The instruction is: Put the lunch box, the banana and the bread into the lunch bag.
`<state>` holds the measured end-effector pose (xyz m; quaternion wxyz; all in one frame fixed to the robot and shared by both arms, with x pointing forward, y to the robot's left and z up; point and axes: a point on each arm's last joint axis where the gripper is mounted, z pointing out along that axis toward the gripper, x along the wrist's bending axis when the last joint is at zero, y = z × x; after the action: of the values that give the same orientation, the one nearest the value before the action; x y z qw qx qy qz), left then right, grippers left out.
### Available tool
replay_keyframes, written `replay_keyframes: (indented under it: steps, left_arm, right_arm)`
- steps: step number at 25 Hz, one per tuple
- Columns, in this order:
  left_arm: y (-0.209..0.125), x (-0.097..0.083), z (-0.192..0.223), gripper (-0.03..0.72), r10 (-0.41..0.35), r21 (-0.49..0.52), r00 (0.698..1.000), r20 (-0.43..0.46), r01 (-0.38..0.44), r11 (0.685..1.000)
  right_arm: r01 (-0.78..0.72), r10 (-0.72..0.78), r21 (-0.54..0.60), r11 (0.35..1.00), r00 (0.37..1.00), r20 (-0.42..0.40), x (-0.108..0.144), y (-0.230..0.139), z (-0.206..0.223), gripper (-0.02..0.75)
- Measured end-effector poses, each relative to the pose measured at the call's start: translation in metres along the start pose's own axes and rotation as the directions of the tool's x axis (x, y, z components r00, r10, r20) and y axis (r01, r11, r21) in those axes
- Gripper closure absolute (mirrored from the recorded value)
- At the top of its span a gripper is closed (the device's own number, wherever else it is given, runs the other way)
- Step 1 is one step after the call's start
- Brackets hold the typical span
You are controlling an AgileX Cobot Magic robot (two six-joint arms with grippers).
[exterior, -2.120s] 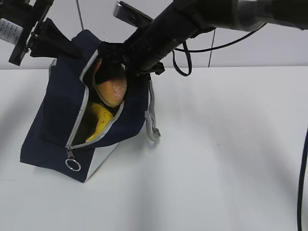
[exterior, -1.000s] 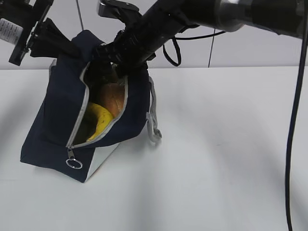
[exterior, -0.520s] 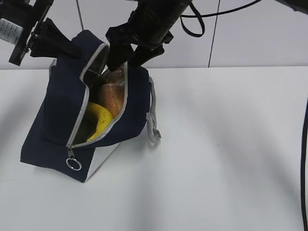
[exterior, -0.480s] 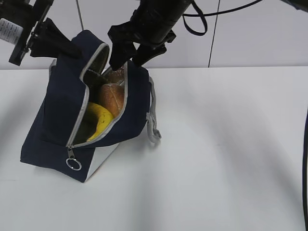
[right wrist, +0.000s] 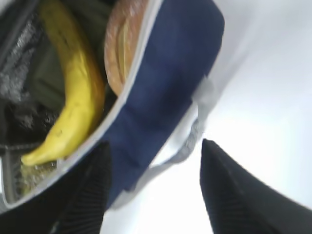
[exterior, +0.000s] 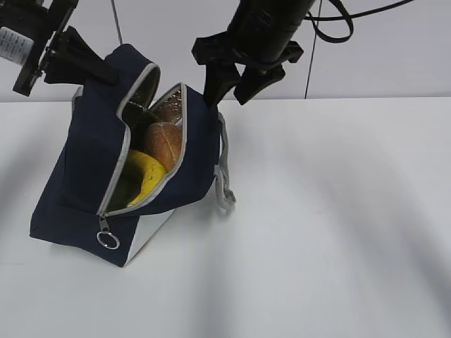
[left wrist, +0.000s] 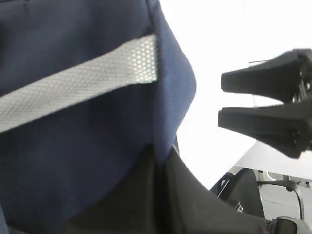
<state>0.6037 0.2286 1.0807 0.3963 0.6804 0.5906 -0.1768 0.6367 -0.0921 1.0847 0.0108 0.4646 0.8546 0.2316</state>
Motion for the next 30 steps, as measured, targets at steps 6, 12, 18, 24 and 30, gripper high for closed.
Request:
replay_keyframes:
  steps: [6,12,18,24,30]
  left_arm:
    - [0.000,0.000,0.000,0.690,0.003,0.000,1.000,0.000,-0.003,1.000]
    - [0.000,0.000,0.000,0.690,0.002,0.000,1.000,0.001,-0.002,1.000]
    - [0.000,0.000,0.000,0.690,0.002,0.000,1.000,0.002,-0.002,1.000]
    - [0.000,0.000,0.000,0.690,0.003,0.000,1.000,0.002,-0.003,1.000]
    - [0.000,0.000,0.000,0.690,0.005,0.000,1.000,0.002,-0.005,1.000]
  right_arm:
    - [-0.020,0.019,0.097,0.995,1.000,0.009,0.000,-0.029,0.005,0.312]
    - [-0.043,0.047,0.127,0.991,0.999,-0.026,0.002,-0.036,0.011,0.312]
    - [-0.045,0.049,0.126,0.991,0.998,-0.031,0.002,-0.036,0.011,0.312]
    - [-0.056,0.059,0.075,0.996,0.998,-0.037,0.003,-0.031,0.012,0.312]
    - [-0.186,0.181,-0.019,0.982,0.972,-0.148,-0.015,-0.024,0.006,0.312]
